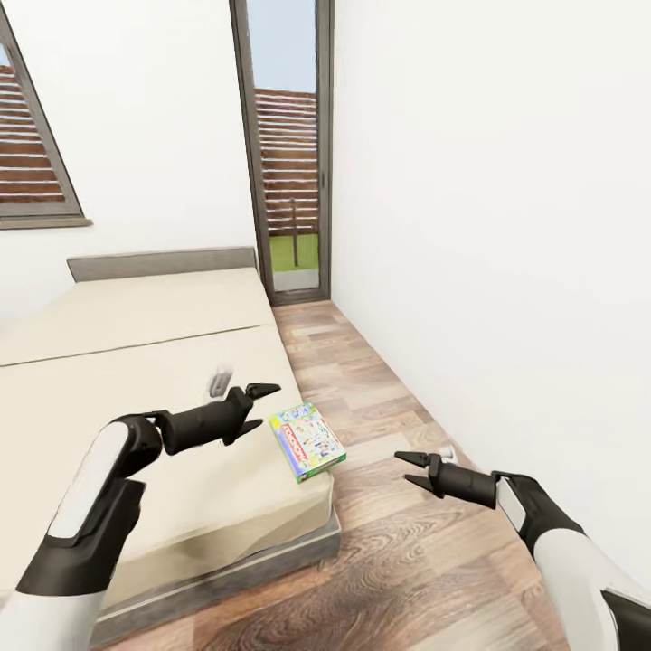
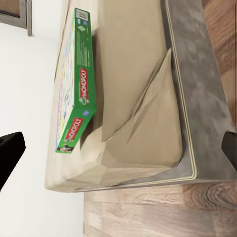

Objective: Put all the toys in the child's room - the three board games (two on the bed and one on the table), the two jigsaw puzzles on the table, and the tennis ball on the table - inside the toy box on the table in the child's room.

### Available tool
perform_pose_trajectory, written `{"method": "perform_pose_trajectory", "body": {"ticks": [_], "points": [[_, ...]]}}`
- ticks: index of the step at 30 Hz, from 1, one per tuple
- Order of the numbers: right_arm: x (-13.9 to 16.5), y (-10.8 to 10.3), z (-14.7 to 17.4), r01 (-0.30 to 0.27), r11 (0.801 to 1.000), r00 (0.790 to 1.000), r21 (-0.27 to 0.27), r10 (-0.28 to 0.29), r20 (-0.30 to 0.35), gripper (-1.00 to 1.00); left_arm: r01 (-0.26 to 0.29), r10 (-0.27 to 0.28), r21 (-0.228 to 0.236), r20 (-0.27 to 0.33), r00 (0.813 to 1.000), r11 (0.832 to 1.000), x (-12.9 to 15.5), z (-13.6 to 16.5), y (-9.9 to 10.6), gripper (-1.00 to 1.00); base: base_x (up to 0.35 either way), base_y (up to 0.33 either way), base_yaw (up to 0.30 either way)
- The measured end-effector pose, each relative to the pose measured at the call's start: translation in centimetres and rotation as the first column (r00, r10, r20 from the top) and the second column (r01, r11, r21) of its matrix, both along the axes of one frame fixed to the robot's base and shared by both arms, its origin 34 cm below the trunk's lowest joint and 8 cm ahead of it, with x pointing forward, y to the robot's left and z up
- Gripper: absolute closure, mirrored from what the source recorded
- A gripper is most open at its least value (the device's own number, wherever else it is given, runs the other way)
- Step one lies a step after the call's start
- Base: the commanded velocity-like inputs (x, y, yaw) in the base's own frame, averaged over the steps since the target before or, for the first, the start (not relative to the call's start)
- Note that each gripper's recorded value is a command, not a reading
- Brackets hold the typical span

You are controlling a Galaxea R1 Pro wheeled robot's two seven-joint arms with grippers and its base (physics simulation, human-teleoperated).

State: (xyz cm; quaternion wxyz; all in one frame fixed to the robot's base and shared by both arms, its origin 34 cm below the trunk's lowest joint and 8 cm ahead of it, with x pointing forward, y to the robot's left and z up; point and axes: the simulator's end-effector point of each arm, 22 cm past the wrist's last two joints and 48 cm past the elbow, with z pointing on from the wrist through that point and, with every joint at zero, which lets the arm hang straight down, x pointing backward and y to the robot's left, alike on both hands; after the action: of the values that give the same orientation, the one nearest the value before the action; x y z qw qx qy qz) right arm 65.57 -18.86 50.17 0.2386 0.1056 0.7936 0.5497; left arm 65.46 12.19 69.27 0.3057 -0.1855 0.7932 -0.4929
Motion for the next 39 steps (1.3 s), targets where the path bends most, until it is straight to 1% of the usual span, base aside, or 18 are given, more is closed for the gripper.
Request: {"method": "perform_pose_trajectory", "body": {"ticks": [3, 6, 9, 17, 18, 20, 22, 23, 24, 26, 27, 28, 29, 33, 39], "points": [[0.1, -0.6, 0.1, 0.008, 1.000, 1.000, -0.003, -0.008, 0.002, -1.00, 0.018, -0.018, 0.030, -0.029, 0.999, 0.999, 0.0, 0.2, -1.1, -1.00, 0.000, 0.000, 0.129], [0.4, -1.0, 0.4, 0.013, 1.000, 1.000, -0.004, -0.013, 0.007, -1.00, 0.026, -0.024, 0.044, -0.045, 0.999, 0.999, -0.2, -0.1, -1.6, -1.00, 0.000, 0.000, 0.241], [0.6, -2.0, 0.6, 0.022, 1.000, 1.000, -0.014, -0.022, 0.012, -1.00, 0.030, -0.028, 0.048, -0.051, 0.998, 0.998, -0.3, -0.3, -1.8, -1.00, 0.000, 0.000, 0.277], [1.0, -2.8, 1.0, 0.030, 0.999, 0.999, -0.022, -0.030, 0.018, -1.00, 0.031, -0.027, 0.055, -0.059, 0.998, 0.998, -0.3, -0.5, -1.8, -1.00, 0.000, 0.000, 0.254], [1.0, -3.1, 1.0, 0.036, 0.999, 0.999, -0.019, -0.035, 0.018, -1.00, 0.031, -0.027, 0.055, -0.059, 0.998, 0.998, -0.3, -0.5, -1.9, -1.00, 0.000, 0.000, 0.078], [1.0, -3.4, 1.0, 0.049, 0.999, 0.999, -0.009, -0.049, -0.005, -1.00, 0.039, -0.036, 0.058, -0.058, 0.998, 0.998, -0.4, -0.5, -2.2, -1.00, 0.000, 0.000, 0.051], [1.0, -4.0, 0.1, 0.065, 0.997, 0.996, -0.030, -0.067, -0.052, -1.00, 0.052, -0.048, 0.064, -0.058, 0.997, 0.997, -0.6, -0.6, -2.7, -1.00, 0.000, 0.000, 0.026], [1.0, -4.5, -0.5, 0.085, 0.995, 0.993, -0.048, -0.089, -0.081, -1.00, 0.058, -0.054, 0.067, -0.058, 0.997, 0.996, -0.7, -0.7, -2.9, -1.00, 0.000, 0.000, 0.013], [1.4, -5.2, -0.7, 0.124, 0.991, 0.987, -0.043, -0.128, -0.099, -1.00, 0.061, -0.057, 0.070, -0.057, 0.997, 0.996, -0.8, -0.7, -3.0, -1.00, 0.000, 0.000, 0.010], [1.9, -6.1, -0.5, 0.171, 0.985, 0.979, -0.025, -0.173, -0.110, -1.00, 0.064, -0.060, 0.071, -0.057, 0.997, 0.995, -0.8, -0.6, -3.1, -1.00, 0.000, 0.000, 0.007], [2.3, -6.7, -0.4, 0.206, 0.978, 0.971, -0.015, -0.206, -0.120, -1.00, 0.065, -0.061, 0.073, -0.056, 0.997, 0.995, -0.8, -0.6, -3.2, -1.00, 0.000, 0.000, 0.004], [2.4, -7.0, -0.4, 0.219, 0.976, 0.968, -0.011, -0.219, -0.124, -1.00, 0.066, -0.062, 0.073, -0.055, 0.997, 0.995, -0.8, -0.6, -3.2, -1.00, 0.000, 0.000, 0.002], [2.7, -7.6, -0.3, 0.245, 0.970, 0.961, -0.002, -0.243, -0.130, -1.00, 0.067, -0.063, 0.074, -0.055, 0.997, 0.995, -0.8, -0.5, -3.3, -1.00, 0.000, 0.000, 0.002], [2.9, -7.9, -0.2, 0.264, 0.964, 0.956, 0.008, -0.261, -0.133, -1.00, 0.068, -0.064, 0.075, -0.054, 0.996, 0.995, -0.8, -0.5, -3.3, -1.00, 0.000, 0.000, 0.084], [3.0, -7.9, 0.0, 0.269, 0.963, 0.955, 0.011, -0.266, -0.131, -1.00, 0.068, -0.064, 0.076, -0.050, 0.997, 0.995, -0.8, -0.4, -3.3, -1.00, 0.000, 0.000, 0.249]]}}
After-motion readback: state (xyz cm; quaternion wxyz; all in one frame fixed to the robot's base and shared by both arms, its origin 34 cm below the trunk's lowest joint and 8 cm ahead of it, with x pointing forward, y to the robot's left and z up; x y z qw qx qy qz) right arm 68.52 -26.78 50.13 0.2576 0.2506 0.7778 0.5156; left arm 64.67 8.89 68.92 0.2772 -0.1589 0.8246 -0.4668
